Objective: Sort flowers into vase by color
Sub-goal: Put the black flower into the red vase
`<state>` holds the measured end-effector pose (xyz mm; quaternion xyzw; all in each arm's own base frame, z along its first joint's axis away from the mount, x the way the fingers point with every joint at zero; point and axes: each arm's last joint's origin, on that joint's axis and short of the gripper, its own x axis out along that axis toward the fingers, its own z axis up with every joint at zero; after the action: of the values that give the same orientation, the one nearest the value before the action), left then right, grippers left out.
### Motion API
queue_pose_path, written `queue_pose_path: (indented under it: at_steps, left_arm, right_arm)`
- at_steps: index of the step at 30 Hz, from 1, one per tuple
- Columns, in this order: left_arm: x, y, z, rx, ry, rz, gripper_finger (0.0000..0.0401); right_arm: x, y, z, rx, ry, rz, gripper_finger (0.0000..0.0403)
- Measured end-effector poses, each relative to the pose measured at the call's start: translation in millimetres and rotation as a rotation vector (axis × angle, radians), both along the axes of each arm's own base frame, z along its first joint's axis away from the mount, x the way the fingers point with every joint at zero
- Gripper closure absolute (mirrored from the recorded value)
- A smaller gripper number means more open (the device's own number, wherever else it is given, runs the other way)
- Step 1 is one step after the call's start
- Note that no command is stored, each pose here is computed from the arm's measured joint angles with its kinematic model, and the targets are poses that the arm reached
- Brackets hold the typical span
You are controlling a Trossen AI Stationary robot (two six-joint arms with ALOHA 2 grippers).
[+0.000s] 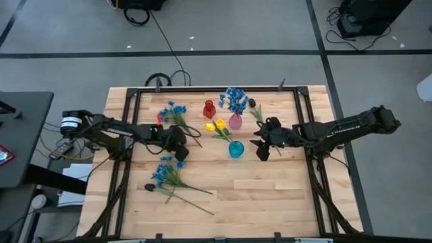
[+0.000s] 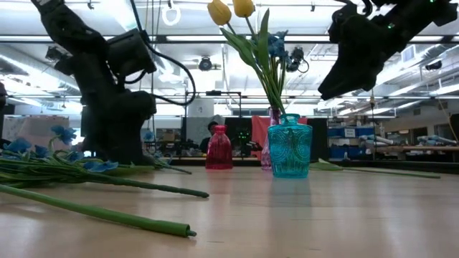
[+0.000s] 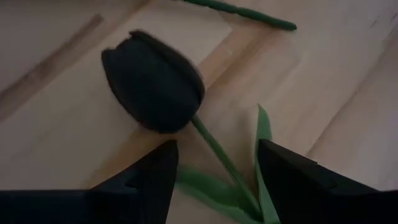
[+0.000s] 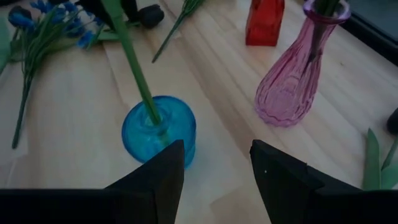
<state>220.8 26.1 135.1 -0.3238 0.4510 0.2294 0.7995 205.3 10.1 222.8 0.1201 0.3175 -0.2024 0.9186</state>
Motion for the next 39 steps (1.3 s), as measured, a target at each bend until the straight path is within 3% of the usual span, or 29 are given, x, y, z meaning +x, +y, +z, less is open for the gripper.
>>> queue_pose_path:
  at_steps: [4,10,29,39]
  left_arm:
    - [6,3,4,0.079,-0.005,-0.001,0.0188]
    - [6,4,3,0.118,0.019,-0.013,0.023]
    - [5,5,1,0.156,0.038,-0.122,0.0343]
    - [3,11,28,0.338,-0.078,-0.238,0.0368]
  right_arm:
    - [0,3,0,0.001,0.0,0.018,0.0207]
    - [0,7,0,0.002,-0.003,0.034,0.0207]
    - [0,8,1,0.015,-0.018,0.029,0.0207]
    - [-1,3,3,0.053,-0.048,-0.048,0.0207]
